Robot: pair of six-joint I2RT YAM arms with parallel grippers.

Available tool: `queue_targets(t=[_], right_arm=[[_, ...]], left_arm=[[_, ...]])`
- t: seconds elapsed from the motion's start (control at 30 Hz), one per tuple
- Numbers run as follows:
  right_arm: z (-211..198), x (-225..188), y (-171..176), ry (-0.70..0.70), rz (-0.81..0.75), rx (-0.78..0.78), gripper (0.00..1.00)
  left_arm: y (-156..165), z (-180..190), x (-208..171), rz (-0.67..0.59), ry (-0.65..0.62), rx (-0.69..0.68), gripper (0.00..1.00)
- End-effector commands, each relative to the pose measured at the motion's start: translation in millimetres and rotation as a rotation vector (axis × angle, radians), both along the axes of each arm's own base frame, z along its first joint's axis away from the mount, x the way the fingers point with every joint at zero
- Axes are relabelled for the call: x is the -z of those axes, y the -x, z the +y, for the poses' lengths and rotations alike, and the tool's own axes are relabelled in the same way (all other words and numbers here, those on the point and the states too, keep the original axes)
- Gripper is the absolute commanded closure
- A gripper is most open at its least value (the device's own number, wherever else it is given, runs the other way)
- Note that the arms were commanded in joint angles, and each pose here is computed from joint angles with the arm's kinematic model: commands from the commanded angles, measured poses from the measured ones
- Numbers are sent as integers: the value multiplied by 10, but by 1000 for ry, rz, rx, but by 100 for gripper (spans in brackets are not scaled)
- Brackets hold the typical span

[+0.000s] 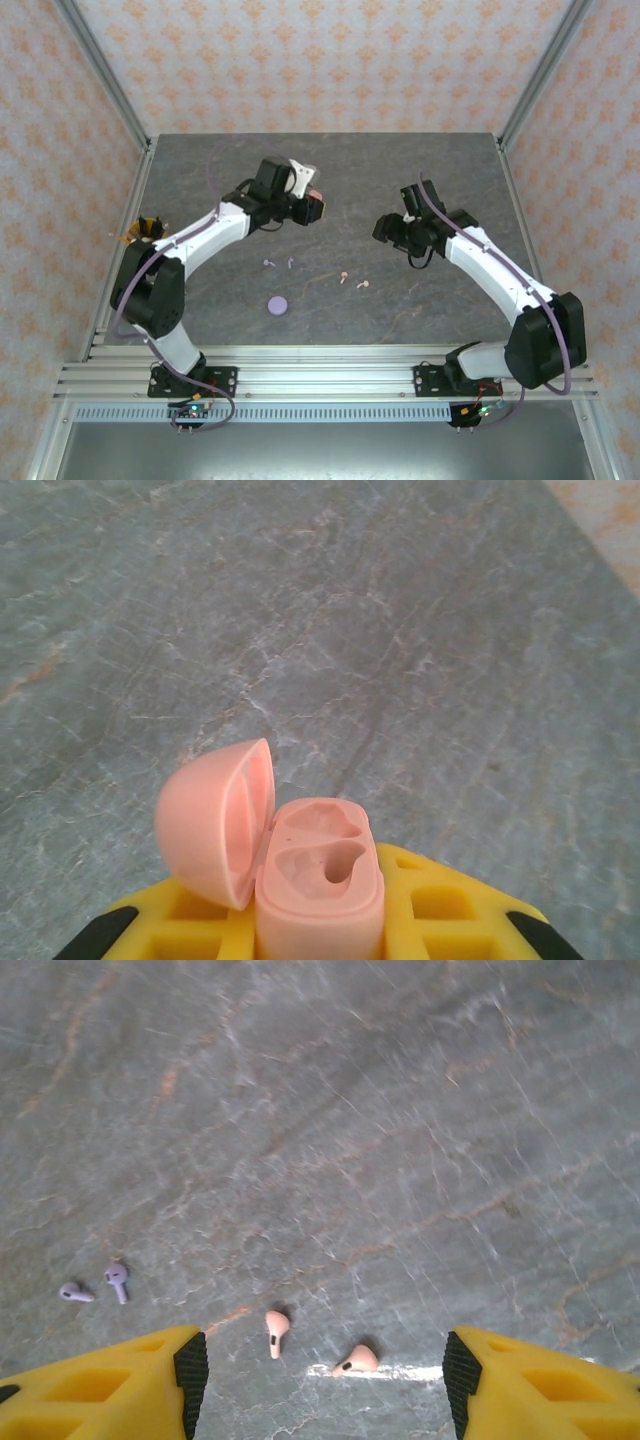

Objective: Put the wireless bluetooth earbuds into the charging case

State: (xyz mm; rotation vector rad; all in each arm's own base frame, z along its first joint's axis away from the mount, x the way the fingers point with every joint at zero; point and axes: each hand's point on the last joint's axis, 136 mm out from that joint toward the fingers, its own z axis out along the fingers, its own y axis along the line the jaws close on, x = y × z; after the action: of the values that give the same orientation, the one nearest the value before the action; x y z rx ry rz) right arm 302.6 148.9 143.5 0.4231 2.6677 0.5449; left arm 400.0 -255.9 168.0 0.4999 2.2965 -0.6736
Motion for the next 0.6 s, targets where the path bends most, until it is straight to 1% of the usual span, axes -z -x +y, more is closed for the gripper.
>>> queue_targets(t=[0.0, 0.07, 0.2, 0.33, 0.4, 0.57], right_arm=[[8, 92, 11, 8, 24, 85, 35], [49, 191, 54, 31, 56, 93, 35], [143, 367, 132, 84, 115, 88, 35], [137, 502, 190, 120, 158, 127, 36], [124, 547, 210, 133, 168, 157, 36], [144, 643, 264, 162, 203, 218, 37]], left_arm=[[-163, 130, -263, -222, -68, -132, 100], [-147, 198, -224, -221, -50, -181, 100], [-59, 159, -246, -297, 63, -173, 100], [34, 133, -293, -388, 111, -126, 100], [94, 93, -354, -445, 132, -79, 100], [331, 13, -622, -644, 225, 42, 100]])
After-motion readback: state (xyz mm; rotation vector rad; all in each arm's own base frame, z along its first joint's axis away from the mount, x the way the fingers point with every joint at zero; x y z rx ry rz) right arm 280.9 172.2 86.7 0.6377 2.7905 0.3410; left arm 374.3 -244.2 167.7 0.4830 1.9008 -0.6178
